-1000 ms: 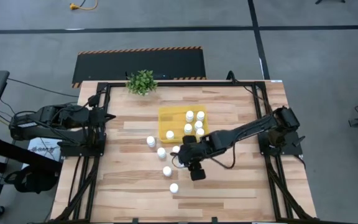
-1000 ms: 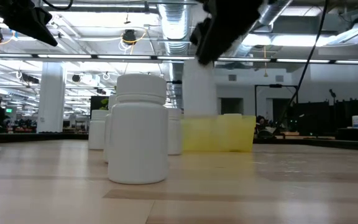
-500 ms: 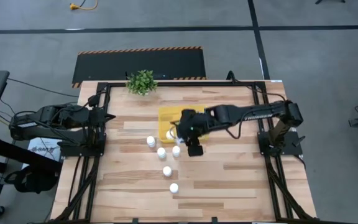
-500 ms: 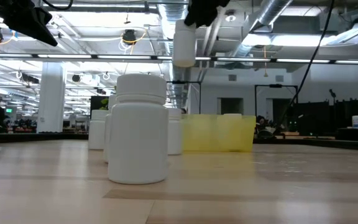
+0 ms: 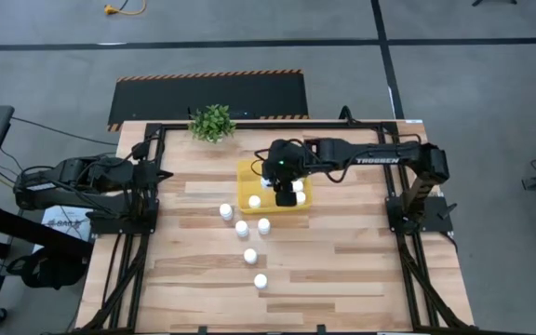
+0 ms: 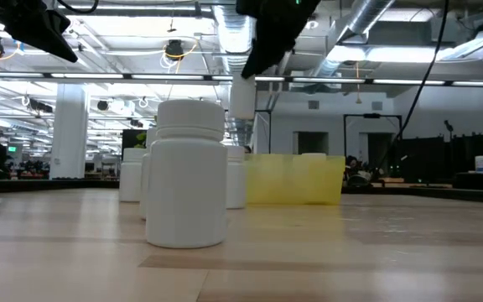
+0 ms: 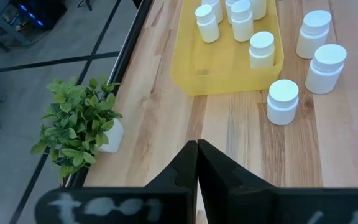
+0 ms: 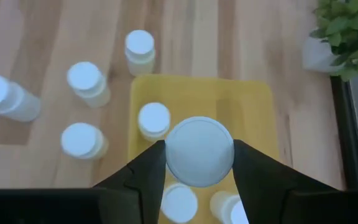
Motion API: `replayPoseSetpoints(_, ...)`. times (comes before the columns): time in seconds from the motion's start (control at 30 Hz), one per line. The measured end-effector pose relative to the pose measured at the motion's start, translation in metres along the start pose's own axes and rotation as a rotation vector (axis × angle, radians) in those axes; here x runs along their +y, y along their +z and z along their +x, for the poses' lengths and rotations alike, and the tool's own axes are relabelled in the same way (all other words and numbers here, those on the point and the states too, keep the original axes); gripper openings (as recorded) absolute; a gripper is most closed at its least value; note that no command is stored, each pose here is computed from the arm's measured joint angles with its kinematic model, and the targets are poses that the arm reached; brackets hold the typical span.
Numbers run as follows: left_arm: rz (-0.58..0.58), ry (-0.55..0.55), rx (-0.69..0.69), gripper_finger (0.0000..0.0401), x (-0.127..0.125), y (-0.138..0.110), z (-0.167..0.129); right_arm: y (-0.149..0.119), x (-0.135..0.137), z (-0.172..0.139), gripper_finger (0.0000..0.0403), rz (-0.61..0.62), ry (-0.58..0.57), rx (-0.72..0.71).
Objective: Pick and place pill bottles into a basket
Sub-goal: Put the white medicine bottle into the yellow bin
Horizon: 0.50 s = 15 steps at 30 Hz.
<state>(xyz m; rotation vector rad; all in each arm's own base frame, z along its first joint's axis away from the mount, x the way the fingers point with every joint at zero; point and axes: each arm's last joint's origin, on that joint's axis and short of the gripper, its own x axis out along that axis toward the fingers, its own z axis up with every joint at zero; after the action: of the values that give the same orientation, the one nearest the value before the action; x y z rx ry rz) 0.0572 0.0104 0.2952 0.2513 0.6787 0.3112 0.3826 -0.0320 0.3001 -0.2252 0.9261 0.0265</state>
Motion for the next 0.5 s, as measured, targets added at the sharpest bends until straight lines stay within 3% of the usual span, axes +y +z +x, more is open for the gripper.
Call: replayPoseSetpoints(0.5,0.0,0.0,0.0,0.0,0.0,0.0,0.0,-0.039,0.001,0.052,0.0157,0.033,0.029,0.032)
